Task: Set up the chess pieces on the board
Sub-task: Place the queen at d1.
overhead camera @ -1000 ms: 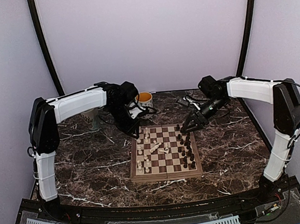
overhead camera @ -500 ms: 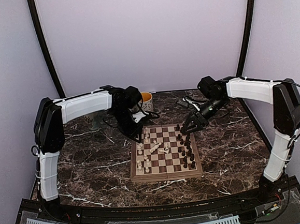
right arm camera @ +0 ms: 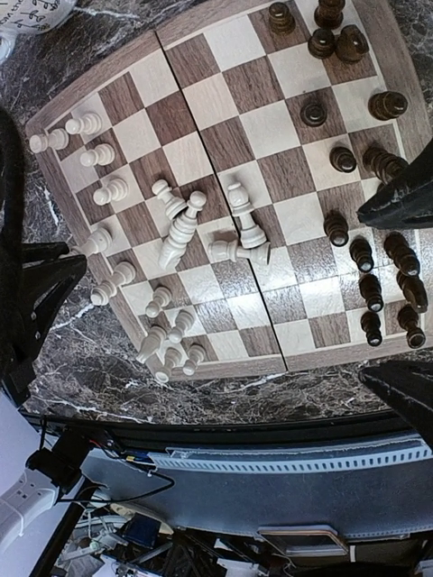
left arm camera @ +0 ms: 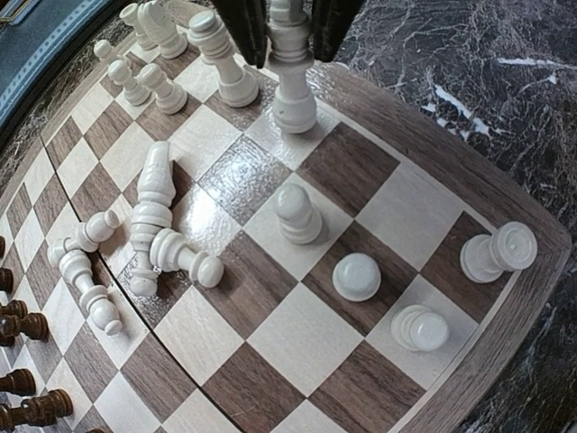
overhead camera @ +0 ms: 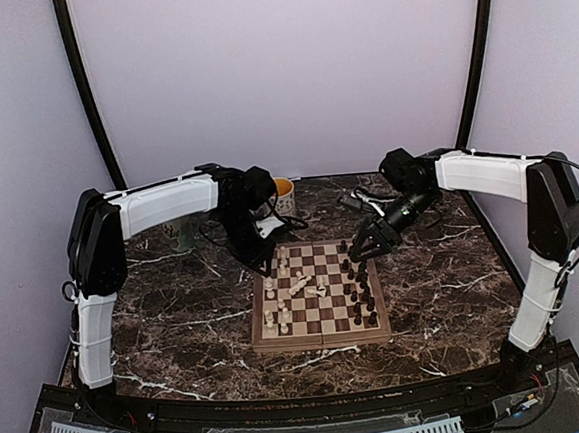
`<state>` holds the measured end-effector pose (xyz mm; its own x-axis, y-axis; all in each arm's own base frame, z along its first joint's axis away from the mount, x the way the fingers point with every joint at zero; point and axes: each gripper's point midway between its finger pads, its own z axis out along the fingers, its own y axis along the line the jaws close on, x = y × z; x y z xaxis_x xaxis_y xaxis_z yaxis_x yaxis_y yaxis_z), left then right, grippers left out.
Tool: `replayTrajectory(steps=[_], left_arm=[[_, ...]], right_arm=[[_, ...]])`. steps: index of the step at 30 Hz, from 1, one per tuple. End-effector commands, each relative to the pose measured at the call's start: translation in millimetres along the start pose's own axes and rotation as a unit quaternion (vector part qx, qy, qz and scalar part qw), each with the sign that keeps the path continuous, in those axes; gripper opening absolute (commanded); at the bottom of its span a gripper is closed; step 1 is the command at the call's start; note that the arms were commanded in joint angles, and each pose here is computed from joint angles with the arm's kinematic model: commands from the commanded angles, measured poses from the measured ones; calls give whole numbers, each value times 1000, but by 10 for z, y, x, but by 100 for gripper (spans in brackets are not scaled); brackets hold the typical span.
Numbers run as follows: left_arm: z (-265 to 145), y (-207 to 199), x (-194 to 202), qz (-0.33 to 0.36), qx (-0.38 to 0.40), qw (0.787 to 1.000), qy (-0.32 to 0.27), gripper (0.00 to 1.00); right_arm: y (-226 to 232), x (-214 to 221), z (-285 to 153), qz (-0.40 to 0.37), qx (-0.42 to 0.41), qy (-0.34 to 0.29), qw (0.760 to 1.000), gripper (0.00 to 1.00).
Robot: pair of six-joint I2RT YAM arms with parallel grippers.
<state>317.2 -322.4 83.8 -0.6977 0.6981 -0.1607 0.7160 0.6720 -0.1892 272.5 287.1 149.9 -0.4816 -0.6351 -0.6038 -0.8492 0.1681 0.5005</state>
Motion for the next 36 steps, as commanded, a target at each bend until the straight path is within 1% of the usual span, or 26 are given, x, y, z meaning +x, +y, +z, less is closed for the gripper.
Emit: replayTrajectory(steps=[1,4,14,21,24,31,36], left_arm=[[-86,4,29,-1,-14,1000,7,17],[-59,-49,-11,1,-2,1000,0,18],[44,-113,-12,5,6,1000,7,19],[41,-111,-13,10,-1,1000,7,30],[32,-110,-24,11,-4,1000,6,33],[41,-126,-51,11,-3,1000,0,33],[38,-49,-76,13,-27,1000,-4,32]], right_arm=[[63,18,19,-9,-4,8,1000,50],[67,26,32,-9,-5,10,1000,50],[72,48,53,-8,-7,16,1000,50],[79,61,67,-9,-9,19,1000,50],[83,62,71,-9,-10,20,1000,50],[87,75,89,-9,-10,25,1000,50],[93,75,95,-11,-11,26,1000,50]])
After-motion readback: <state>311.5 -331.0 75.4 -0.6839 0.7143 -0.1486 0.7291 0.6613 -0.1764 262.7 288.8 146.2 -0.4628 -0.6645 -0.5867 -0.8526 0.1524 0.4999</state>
